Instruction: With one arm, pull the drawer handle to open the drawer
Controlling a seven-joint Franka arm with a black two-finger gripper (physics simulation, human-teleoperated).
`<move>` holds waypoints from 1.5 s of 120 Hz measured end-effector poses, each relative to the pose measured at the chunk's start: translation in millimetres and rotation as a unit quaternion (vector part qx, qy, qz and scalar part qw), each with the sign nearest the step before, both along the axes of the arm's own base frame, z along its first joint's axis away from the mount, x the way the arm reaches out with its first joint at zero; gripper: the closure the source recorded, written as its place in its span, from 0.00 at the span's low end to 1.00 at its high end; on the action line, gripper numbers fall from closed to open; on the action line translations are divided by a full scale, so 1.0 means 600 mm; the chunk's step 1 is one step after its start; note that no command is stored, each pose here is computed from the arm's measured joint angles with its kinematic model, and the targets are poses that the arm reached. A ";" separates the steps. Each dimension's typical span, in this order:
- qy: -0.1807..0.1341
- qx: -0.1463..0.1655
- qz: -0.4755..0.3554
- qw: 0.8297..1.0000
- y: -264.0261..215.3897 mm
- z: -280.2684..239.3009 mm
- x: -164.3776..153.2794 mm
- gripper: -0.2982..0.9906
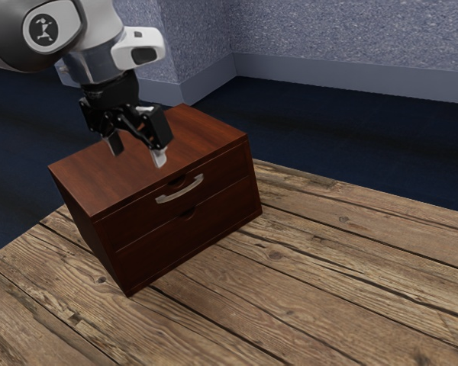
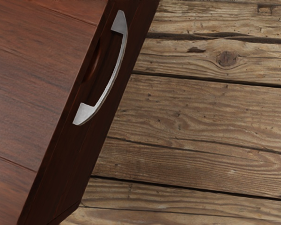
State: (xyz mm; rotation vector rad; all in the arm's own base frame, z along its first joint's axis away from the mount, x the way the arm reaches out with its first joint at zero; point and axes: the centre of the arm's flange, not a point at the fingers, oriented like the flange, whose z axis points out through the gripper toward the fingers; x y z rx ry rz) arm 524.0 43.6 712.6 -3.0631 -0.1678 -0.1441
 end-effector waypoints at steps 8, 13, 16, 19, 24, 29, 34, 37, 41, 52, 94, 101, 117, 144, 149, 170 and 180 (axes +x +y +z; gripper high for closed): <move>-0.002 0.000 0.003 1.000 0.005 0.001 0.000 0.23; -0.003 0.000 0.005 1.000 0.007 0.001 0.000 0.23; -0.004 -0.001 0.005 1.000 0.008 0.001 0.001 0.23; -0.004 -0.001 0.006 1.000 0.009 0.001 0.001 0.23; -0.005 -0.001 0.007 1.000 0.010 0.002 0.001 0.23; -0.006 -0.002 0.007 1.000 0.010 0.002 0.001 0.23; -0.010 -0.001 0.007 1.000 0.009 0.008 -0.001 0.23; -0.020 0.000 0.007 1.000 0.008 0.026 -0.006 0.23; -0.040 0.001 0.006 0.999 0.006 0.063 -0.015 0.23; -0.090 0.006 0.004 0.996 -0.003 0.151 -0.045 0.23; -0.027 0.008 -0.039 0.999 -0.085 0.012 0.084 0.23; -0.025 0.008 -0.040 0.999 -0.089 0.005 0.090 0.23; -0.019 0.008 -0.034 0.999 -0.077 -0.010 0.101 0.23; 0.007 0.010 -0.042 0.999 -0.091 -0.073 0.127 0.23; 0.009 0.015 -0.042 0.999 -0.087 -0.090 0.129 0.23; -0.005 0.041 -0.075 0.996 -0.084 -0.130 0.145 0.23; -0.011 0.058 -0.090 0.994 -0.077 -0.141 0.140 0.23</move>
